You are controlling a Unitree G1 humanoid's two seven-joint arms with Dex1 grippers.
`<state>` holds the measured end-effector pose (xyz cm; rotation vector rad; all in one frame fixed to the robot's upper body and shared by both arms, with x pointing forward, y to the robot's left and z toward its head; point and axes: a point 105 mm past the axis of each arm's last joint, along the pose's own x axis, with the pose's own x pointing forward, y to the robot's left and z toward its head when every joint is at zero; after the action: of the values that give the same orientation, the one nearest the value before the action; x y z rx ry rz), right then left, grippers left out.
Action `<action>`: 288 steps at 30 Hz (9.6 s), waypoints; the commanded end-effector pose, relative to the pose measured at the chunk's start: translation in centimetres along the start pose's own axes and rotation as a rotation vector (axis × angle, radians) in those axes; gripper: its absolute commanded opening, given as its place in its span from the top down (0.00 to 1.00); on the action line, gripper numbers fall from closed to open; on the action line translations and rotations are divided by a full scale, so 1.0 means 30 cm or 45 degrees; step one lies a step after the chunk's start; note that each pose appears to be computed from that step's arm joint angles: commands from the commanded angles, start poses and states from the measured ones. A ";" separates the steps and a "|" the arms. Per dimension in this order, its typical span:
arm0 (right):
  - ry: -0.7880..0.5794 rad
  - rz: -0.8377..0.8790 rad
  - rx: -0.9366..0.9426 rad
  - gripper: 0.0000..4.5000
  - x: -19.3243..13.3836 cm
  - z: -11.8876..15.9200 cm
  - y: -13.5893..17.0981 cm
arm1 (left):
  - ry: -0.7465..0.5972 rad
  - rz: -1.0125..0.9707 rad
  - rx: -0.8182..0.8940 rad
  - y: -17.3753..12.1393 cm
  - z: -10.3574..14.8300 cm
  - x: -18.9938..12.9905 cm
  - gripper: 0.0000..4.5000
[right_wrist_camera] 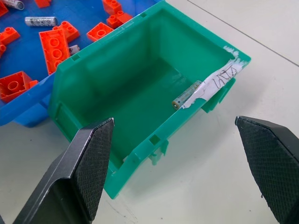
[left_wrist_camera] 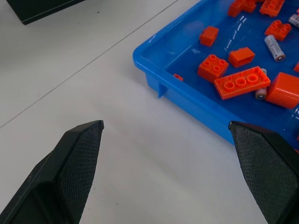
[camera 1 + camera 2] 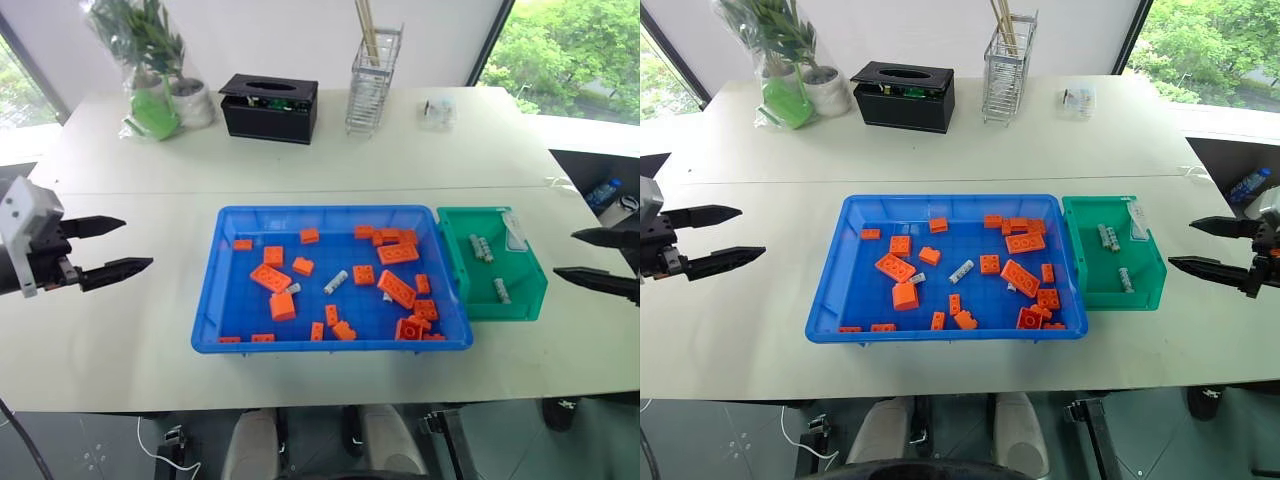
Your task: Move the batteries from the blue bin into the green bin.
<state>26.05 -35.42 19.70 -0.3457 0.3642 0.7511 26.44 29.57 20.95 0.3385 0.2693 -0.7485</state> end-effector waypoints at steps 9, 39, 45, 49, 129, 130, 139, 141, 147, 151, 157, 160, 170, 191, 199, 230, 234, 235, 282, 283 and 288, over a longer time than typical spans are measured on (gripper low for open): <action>-0.011 -0.007 -0.061 0.05 -0.031 0.024 -0.017 | -0.091 0.067 0.052 0.025 0.057 -0.022 0.00; -0.158 0.806 -0.616 0.05 0.604 0.489 0.418 | -0.027 -0.533 0.169 -0.269 0.093 0.137 0.00; -0.113 0.969 -0.646 0.05 0.787 0.451 0.543 | -0.035 -0.501 0.173 -0.275 0.086 0.147 0.00; -0.108 1.021 -0.695 0.05 0.855 0.435 0.590 | -0.045 -0.469 0.161 -0.275 0.088 0.141 0.00; -0.154 0.351 -0.447 0.20 0.386 0.406 0.343 | -0.211 -0.634 0.225 -0.303 0.152 0.320 0.00; -0.164 0.421 -0.464 0.20 0.408 0.414 0.369 | -0.209 -0.637 0.228 -0.305 0.150 0.322 0.00; -0.001 0.774 -0.854 0.20 0.679 0.337 0.515 | -0.222 -0.579 0.278 -0.303 0.162 0.316 0.00; 0.036 0.761 -0.918 0.20 0.729 0.317 0.507 | -0.220 -0.555 0.281 -0.305 0.161 0.311 0.00; 0.096 0.791 -0.976 0.20 0.845 0.282 0.510 | -0.196 -0.548 0.240 -0.335 0.130 0.288 0.00; 0.110 0.842 -0.934 0.20 0.878 0.269 0.518 | -0.197 -0.531 0.223 -0.337 0.128 0.276 0.00; 0.120 0.929 -0.870 0.60 0.887 0.238 0.533 | -0.214 -0.505 0.221 -0.333 0.140 0.271 0.00; 0.089 0.951 -0.823 0.94 0.875 0.252 0.545 | -0.208 -0.511 0.224 -0.334 0.133 0.275 0.00; -0.209 0.611 -0.526 0.99 0.661 0.483 0.410 | -0.242 -0.549 0.224 -0.320 0.154 0.308 0.00; 0.081 -0.169 -0.143 0.20 0.272 0.177 0.139 | -0.396 -0.672 0.175 -0.332 0.218 0.413 0.00; -0.031 0.105 -0.156 0.10 0.281 0.336 0.276 | -0.409 -0.720 0.183 -0.358 0.228 0.422 0.00; 0.156 0.341 -0.139 0.48 0.635 0.148 0.464 | -0.354 -0.709 0.225 -0.369 0.202 0.385 0.00; 0.108 0.329 -0.144 0.74 0.635 0.189 0.466 | -0.352 -0.705 0.225 -0.366 0.200 0.386 0.00; 0.072 0.340 -0.159 0.74 0.646 0.216 0.479 | -0.354 -0.702 0.224 -0.364 0.200 0.388 0.00; 0.374 0.383 -0.394 0.20 0.620 0.050 0.445 | -0.382 -0.652 0.222 -0.351 0.201 0.394 0.00; 0.378 0.376 -0.393 0.20 0.628 0.045 0.438 | -0.381 -0.650 0.224 -0.349 0.199 0.394 0.00; 0.362 0.372 -0.391 0.25 0.649 0.047 0.431 | -0.386 -0.649 0.229 -0.349 0.203 0.396 0.00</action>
<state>29.86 -13.76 10.44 -0.6915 0.5571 1.0836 28.23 12.59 18.99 0.2974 0.0485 -1.3237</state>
